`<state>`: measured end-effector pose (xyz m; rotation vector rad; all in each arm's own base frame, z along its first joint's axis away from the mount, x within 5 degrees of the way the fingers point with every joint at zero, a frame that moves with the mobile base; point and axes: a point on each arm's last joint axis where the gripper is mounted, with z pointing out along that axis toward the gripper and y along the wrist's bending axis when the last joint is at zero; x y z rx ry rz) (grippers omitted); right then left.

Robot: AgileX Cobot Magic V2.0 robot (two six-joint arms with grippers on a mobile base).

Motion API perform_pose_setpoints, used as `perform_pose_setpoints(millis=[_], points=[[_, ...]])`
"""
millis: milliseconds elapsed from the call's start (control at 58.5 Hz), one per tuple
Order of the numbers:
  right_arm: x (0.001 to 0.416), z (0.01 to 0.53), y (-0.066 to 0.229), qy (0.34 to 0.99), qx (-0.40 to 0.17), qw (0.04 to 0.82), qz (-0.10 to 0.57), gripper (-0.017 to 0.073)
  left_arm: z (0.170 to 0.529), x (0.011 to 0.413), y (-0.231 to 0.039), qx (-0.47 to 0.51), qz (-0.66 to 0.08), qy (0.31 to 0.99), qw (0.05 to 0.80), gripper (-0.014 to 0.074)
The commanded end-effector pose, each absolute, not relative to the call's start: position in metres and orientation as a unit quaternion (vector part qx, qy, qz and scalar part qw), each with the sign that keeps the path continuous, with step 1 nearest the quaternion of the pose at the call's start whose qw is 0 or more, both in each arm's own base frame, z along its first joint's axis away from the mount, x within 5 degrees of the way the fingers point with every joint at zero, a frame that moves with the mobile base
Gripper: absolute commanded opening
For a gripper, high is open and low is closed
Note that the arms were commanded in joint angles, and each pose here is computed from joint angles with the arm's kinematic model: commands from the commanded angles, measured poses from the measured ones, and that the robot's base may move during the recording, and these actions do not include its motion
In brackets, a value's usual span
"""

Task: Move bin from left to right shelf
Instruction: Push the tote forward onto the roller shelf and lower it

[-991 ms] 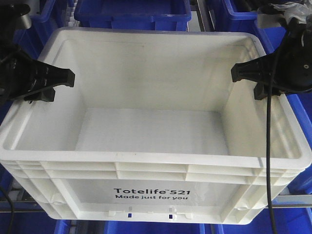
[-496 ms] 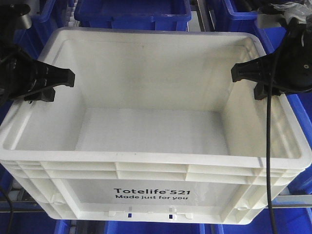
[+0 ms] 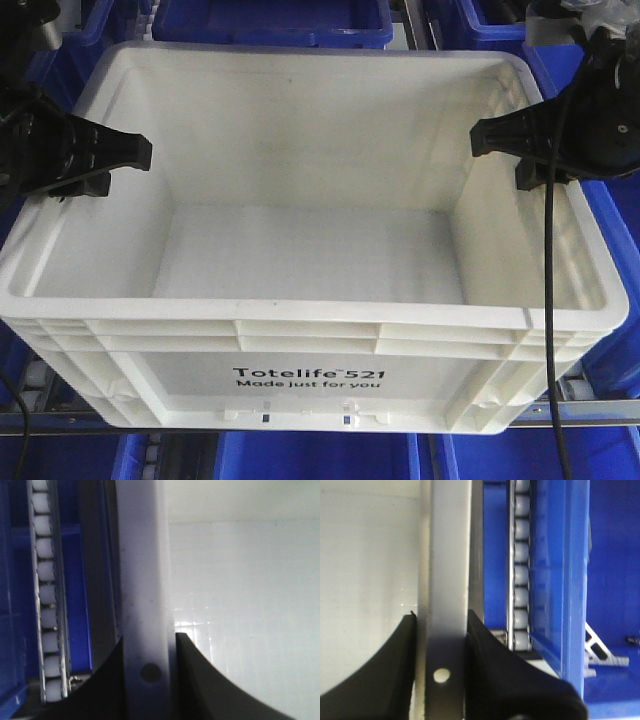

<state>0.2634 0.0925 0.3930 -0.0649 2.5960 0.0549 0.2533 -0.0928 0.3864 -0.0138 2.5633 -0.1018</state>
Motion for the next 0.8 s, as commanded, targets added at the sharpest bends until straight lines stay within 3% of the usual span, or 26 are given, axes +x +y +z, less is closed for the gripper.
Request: perform_pose_setpoints(millis=[0, 154, 308, 564, 786], points=[[0.267, 0.421, 0.09, 0.923, -0.042, 0.381, 0.024, 0.0013, 0.413, 0.256, -0.095, 0.008, -0.064, 0.924, 0.377, -0.0006], [0.272, 0.419, 0.092, 0.922, -0.036, 0.385, 0.027, 0.0013, 0.398, 0.268, -0.1, 0.01, -0.05, 0.935, 0.352, -0.0006], [0.282, 0.41, 0.094, 0.927, 0.006, 0.373, 0.032, 0.0013, 0.386, 0.28, -0.105, 0.013, -0.043, 0.94, 0.338, -0.0006], [0.297, 0.399, 0.099, 0.911, 0.008, 0.411, 0.042, 0.0013, 0.388, 0.292, -0.111, 0.011, -0.066, 0.92, 0.386, -0.0006], [0.306, 0.383, 0.096, 0.893, 0.047, 0.445, 0.046, 0.0013, 0.386, 0.304, -0.116, -0.004, -0.084, 0.907, 0.414, -0.0006]])
